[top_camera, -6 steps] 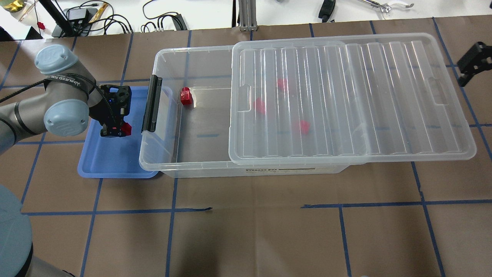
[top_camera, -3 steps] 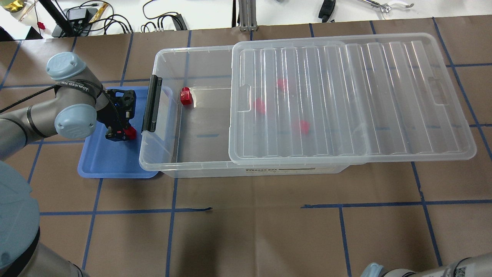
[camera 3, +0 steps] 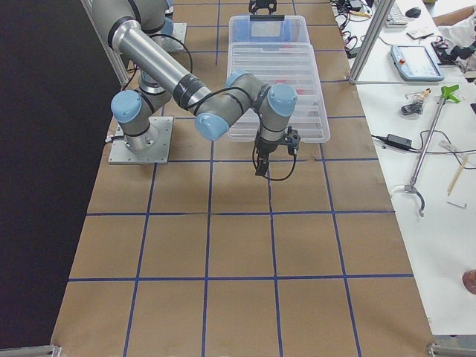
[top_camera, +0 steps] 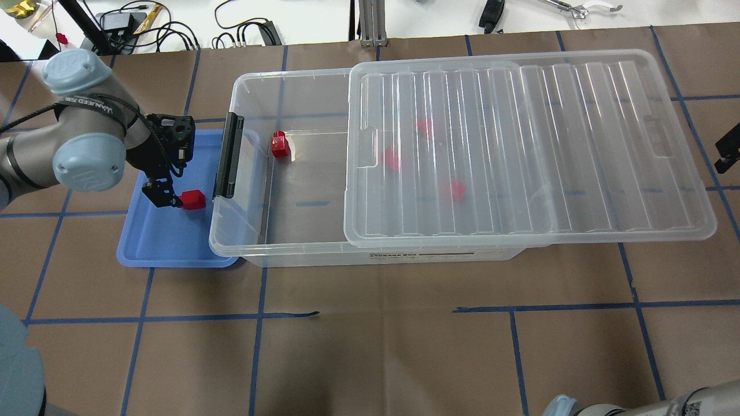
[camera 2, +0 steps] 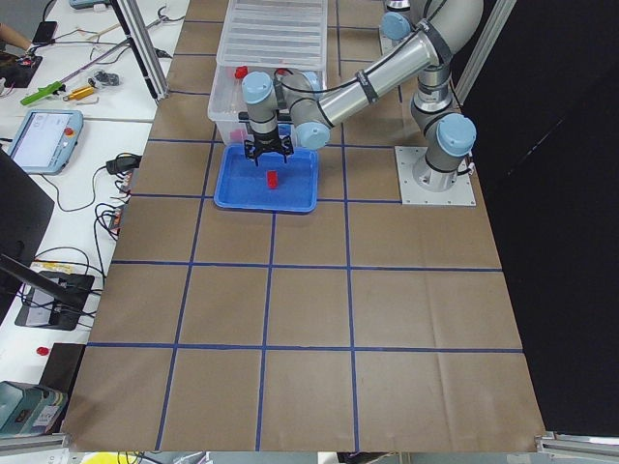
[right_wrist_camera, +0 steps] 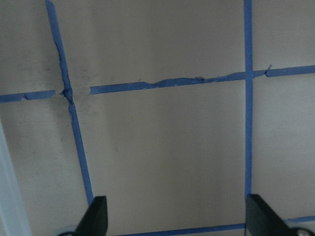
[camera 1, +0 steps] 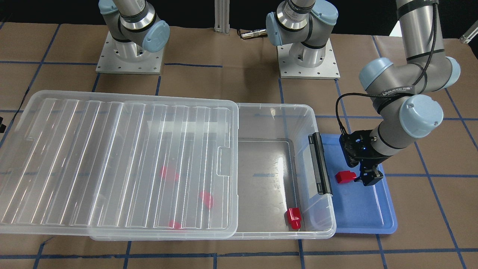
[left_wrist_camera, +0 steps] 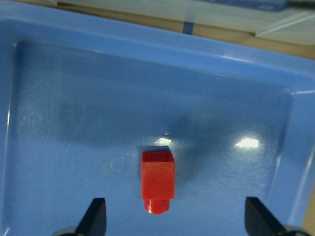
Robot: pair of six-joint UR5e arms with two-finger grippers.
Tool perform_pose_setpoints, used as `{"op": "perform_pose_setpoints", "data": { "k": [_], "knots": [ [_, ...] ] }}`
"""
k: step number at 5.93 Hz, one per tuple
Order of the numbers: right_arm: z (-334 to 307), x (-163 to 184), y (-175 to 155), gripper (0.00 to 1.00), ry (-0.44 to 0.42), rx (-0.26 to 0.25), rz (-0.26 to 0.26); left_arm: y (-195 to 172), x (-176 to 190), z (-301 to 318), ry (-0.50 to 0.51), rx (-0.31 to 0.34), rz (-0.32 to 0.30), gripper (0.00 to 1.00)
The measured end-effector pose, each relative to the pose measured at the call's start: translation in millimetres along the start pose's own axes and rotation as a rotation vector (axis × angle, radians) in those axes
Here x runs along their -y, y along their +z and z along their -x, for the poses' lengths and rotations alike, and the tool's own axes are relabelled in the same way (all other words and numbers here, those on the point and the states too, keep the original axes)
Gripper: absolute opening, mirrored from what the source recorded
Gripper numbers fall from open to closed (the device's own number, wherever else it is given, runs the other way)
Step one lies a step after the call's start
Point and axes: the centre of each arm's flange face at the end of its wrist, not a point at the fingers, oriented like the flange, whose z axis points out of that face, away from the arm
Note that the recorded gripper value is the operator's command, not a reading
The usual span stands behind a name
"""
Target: Place red block in blue tray from box
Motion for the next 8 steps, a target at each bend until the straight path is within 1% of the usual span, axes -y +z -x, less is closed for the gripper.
{"op": "perform_pose_setpoints", "data": {
  "k": [1, 2, 3, 4, 5, 6, 7, 8],
  "knots": [
    [17, 3, 5, 1.00, -0.001, 0.030, -0.010, -45, 10, -11, -0.013, -0.013, -0.004, 0.98],
    [40, 8, 7, 1.00, -0.010, 0.042, -0.010, -94, 21, -25, -0.017, -0.012, -0.003, 0.98],
    [65, 13, 7, 1.00, -0.019, 0.043, -0.011, -135, 28, -42, -0.026, -0.028, -0.004, 0.99],
    [85, 15, 5, 1.00, -0.032, 0.042, -0.012, -164, 34, -61, -0.037, -0.054, -0.004, 0.98],
    [105, 13, 4, 1.00, -0.028, 0.040, -0.012, -182, 45, -77, -0.075, -0.059, 0.002, 0.98],
    [125, 10, 4, 1.00, -0.019, 0.038, -0.010, -186, 69, -89, -0.174, -0.059, 0.013, 0.98],
    [146, 10, 4, 1.00, -0.022, 0.035, -0.008, -188, 105, -101, -0.331, -0.041, 0.023, 0.98],
    [168, 10, 2, 1.00, -0.027, 0.030, -0.009, -194, 133, -111, -0.533, -0.012, 0.025, 0.98]
  ]
}}
